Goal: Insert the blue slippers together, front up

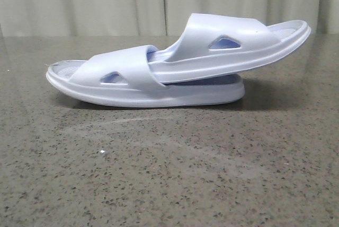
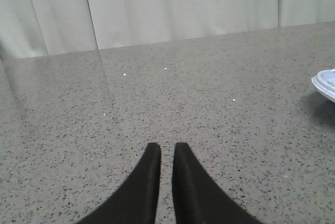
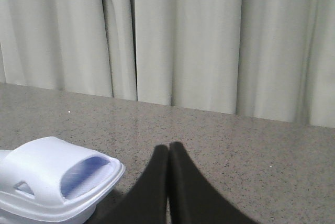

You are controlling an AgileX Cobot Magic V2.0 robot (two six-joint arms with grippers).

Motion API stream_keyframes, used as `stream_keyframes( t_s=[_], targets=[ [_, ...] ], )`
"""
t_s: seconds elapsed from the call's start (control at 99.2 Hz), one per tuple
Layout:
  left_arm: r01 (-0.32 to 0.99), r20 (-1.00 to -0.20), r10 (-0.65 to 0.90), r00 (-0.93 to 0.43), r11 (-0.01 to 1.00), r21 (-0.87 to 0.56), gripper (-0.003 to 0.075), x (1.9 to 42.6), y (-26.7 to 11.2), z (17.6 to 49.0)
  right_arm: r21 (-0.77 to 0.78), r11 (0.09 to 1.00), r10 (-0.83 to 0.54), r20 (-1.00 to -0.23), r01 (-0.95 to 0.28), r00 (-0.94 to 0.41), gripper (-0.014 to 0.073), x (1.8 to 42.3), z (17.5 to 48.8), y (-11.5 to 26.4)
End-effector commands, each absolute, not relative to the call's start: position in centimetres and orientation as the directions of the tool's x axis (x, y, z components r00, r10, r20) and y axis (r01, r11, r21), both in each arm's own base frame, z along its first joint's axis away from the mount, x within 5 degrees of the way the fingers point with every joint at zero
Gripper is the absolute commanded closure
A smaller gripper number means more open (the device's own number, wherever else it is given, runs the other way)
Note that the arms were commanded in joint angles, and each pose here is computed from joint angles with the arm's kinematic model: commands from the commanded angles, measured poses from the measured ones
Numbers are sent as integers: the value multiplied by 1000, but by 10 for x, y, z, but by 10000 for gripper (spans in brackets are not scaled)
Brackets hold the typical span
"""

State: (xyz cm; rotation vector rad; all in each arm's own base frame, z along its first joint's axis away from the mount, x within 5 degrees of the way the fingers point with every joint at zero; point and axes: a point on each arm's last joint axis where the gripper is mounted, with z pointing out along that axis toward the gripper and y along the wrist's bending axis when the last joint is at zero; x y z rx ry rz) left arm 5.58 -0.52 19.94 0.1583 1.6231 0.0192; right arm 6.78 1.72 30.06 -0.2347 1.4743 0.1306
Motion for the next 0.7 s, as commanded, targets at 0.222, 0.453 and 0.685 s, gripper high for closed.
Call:
stream_keyframes(
  t_s=[0.222, 0.453, 0.685],
  targets=[
    [71, -995, 85, 45, 994, 88, 704, 54, -4, 205, -92, 977, -57, -982, -193, 182, 702, 67, 316, 14],
    [71, -995, 85, 45, 994, 88, 704, 54, -4, 205, -92, 977, -57, -982, -193, 182, 702, 67, 316, 14],
    [71, -995, 85, 45, 994, 88, 704, 54, -4, 205, -92, 977, -57, -982, -193, 182, 702, 67, 316, 14]
  ],
)
